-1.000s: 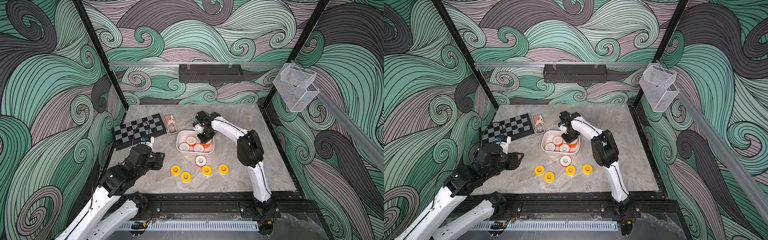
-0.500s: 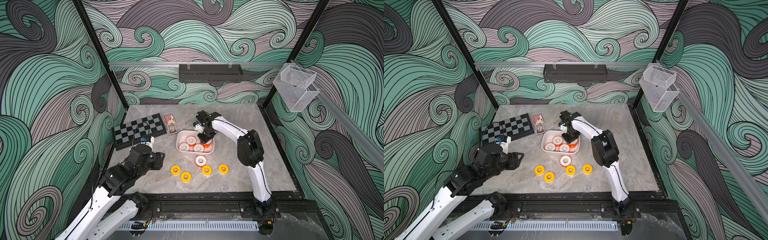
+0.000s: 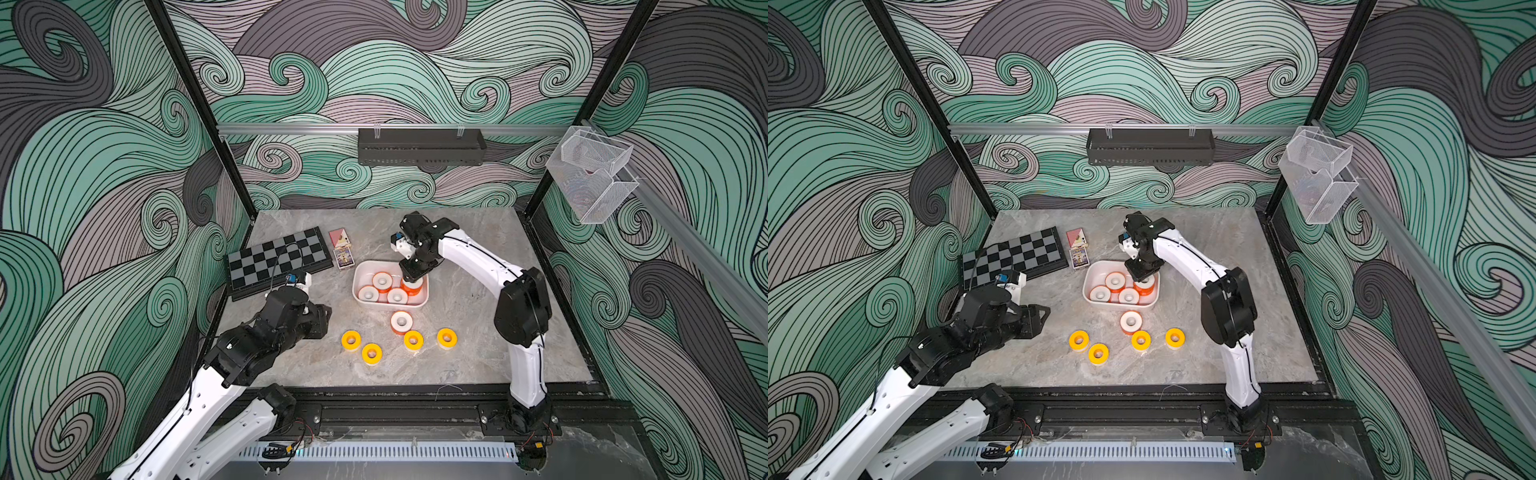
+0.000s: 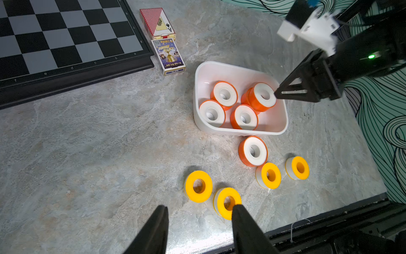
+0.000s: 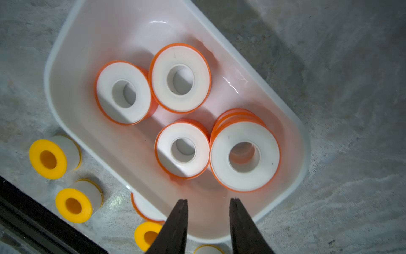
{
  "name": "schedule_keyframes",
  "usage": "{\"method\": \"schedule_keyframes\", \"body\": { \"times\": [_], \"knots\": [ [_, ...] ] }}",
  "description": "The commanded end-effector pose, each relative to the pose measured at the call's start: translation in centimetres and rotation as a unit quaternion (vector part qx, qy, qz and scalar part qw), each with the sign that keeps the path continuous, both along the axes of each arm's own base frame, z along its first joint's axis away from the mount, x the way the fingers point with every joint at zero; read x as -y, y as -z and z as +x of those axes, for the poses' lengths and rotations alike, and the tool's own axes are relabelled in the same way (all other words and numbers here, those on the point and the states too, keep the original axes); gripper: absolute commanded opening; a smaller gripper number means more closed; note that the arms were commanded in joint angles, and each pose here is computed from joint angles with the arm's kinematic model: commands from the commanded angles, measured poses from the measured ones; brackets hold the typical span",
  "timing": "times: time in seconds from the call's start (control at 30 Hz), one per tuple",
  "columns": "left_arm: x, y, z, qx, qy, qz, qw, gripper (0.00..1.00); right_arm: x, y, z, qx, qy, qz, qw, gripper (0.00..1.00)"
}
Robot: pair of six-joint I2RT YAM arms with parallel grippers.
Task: Put the sealing tape into the storage box
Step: Place the sealing tape in the storage box, then pick up the sealing tape at the center of the board.
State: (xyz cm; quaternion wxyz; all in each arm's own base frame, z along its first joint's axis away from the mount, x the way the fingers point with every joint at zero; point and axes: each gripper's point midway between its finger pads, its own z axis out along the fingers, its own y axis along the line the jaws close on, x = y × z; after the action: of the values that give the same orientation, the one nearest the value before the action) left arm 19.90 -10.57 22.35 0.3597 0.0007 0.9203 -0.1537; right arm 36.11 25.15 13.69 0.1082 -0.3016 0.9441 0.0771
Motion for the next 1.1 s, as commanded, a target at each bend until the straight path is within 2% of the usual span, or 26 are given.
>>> {"method": "schedule_keyframes", "body": {
  "times": [0.0, 0.13, 0.3, 0.5, 0.63, 0.83, 1.07],
  "knots": [
    [1.4, 1.2, 0.2, -0.031, 0.021, -0.007, 0.999, 0.51, 0.9, -2.3, -2.0, 0.019, 0.022, 0.031, 0.999, 0.37],
    [4.7, 2.9, 0.5, -0.093, 0.058, -0.025, 0.994, 0.46, 3.7, -2.5, -4.4, 0.054, 0.084, 0.047, 0.994, 0.37],
    [8.5, 5.8, 2.1, -0.119, 0.083, 0.002, 0.989, 0.46, 6.9, -1.1, -8.7, 0.091, 0.141, 0.09, 0.982, 0.39],
    [13.3, 8.9, 3.6, -0.144, 0.1, 0.031, 0.984, 0.47, 9.8, 1.6, -11.5, 0.129, 0.183, 0.109, 0.969, 0.4],
    [15.4, 11.0, 4.8, -0.152, 0.093, 0.055, 0.982, 0.48, 10.7, 2.5, -12.5, 0.145, 0.188, 0.119, 0.964, 0.4],
    [16.6, 13.9, 6.7, -0.164, 0.066, 0.08, 0.981, 0.48, 11.3, 2.6, -13.2, 0.16, 0.192, 0.128, 0.96, 0.41],
    [18.1, 15.4, 8.3, -0.16, 0.055, 0.078, 0.983, 0.48, 11.1, 3.0, -13.5, 0.149, 0.188, 0.13, 0.962, 0.42]
  ]
}}
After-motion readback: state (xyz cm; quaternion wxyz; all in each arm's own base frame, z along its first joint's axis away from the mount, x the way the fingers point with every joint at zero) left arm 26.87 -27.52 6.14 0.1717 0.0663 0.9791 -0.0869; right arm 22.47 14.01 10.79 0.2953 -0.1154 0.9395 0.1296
